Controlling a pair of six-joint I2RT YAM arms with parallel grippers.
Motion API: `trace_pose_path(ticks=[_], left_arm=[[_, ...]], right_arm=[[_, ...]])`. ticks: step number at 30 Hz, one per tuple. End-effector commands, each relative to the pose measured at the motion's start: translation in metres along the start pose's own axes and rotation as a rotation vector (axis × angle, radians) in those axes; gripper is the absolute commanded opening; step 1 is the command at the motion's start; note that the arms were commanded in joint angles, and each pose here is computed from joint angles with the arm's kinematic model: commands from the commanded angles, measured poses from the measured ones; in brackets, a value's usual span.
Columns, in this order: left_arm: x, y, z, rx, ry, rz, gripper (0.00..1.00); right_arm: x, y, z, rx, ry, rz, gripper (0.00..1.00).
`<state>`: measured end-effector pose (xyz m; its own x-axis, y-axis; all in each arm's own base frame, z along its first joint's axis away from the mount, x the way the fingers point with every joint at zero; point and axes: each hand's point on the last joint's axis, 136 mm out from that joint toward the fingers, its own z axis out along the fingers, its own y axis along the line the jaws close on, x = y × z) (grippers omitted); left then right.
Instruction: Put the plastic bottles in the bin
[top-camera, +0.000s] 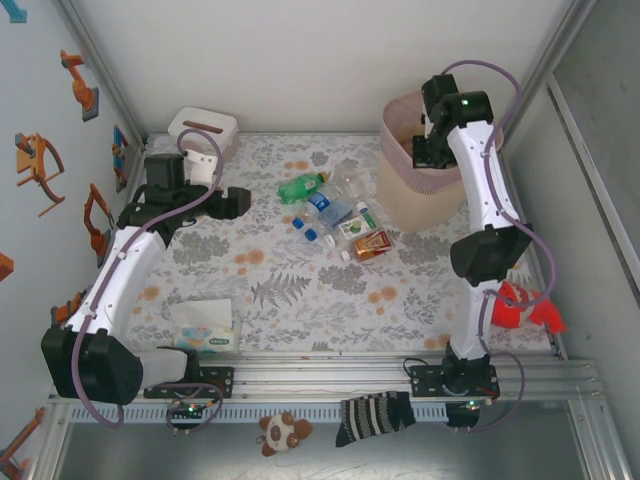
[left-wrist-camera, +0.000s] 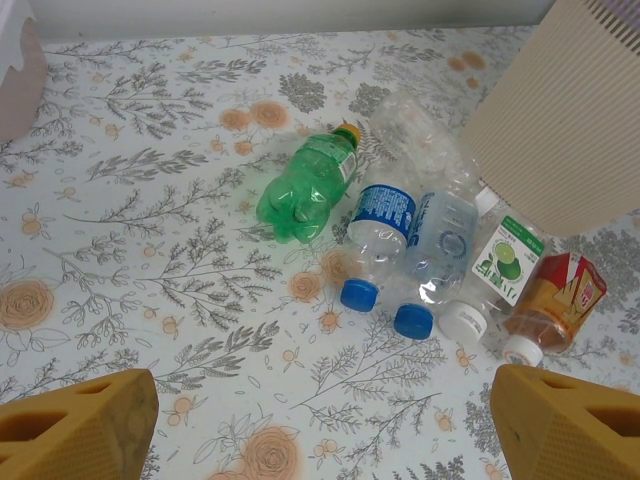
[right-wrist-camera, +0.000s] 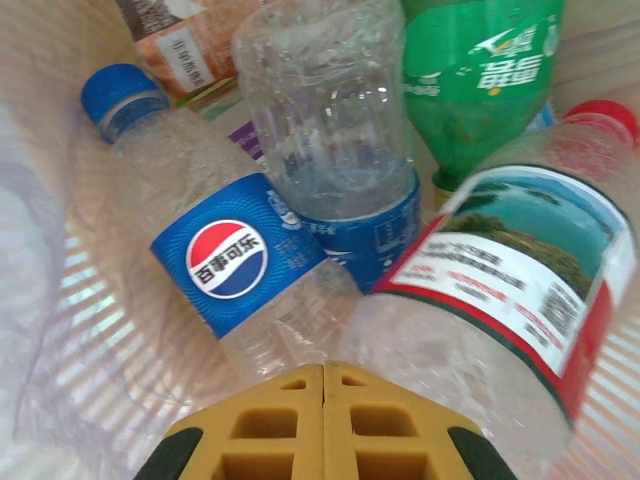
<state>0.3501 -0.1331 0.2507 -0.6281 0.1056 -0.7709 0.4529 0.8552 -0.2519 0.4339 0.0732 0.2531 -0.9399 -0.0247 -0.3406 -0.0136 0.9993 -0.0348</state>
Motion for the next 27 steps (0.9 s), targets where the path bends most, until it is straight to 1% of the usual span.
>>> trace_pose_path(ticks=[1, 3, 6, 8, 11, 14, 17, 20, 23, 27], left_arm=[[0.001, 0.001, 0.000, 0.003, 0.006, 0.000, 0.86], [0.000, 0.001, -0.001, 0.005, 0.004, 0.000, 0.86], [0.001, 0.000, 0.000, 0.011, 0.007, -0.001, 0.86], [0.000, 0.001, 0.000, 0.010, 0.003, -0.002, 0.86], [0.000, 0.001, -0.001, 0.011, 0.001, -0.002, 0.86], [-0.001, 0.000, -0.001, 0.017, 0.000, -0.005, 0.86], [-0.001, 0.000, -0.001, 0.017, -0.001, -0.005, 0.86], [-0.001, 0.000, -0.001, 0.014, 0.000, -0.005, 0.86], [-0.001, 0.001, 0.000, 0.012, 0.000, -0.006, 0.86], [0.000, 0.001, 0.000, 0.011, 0.002, -0.007, 0.86]], right_arm=[[-0.005, 0.020, 0.028, -0.100, 0.047, 0.003, 0.00], [-0.017, 0.030, 0.000, -0.184, -0.033, 0.016, 0.00], [-0.029, 0.031, -0.040, -0.241, -0.153, 0.039, 0.00], [-0.034, 0.023, -0.059, -0.239, -0.211, 0.062, 0.00], [-0.037, 0.000, -0.075, -0.180, -0.274, 0.097, 0.00], [-0.038, -0.026, -0.075, -0.094, -0.289, 0.123, 0.00], [-0.037, -0.045, -0.063, -0.013, -0.262, 0.120, 0.00], [-0.036, -0.062, -0.048, 0.093, -0.219, 0.079, 0.00], [-0.035, -0.068, -0.032, 0.138, -0.164, 0.037, 0.00], [-0.032, -0.069, -0.012, 0.158, -0.105, -0.012, 0.00]])
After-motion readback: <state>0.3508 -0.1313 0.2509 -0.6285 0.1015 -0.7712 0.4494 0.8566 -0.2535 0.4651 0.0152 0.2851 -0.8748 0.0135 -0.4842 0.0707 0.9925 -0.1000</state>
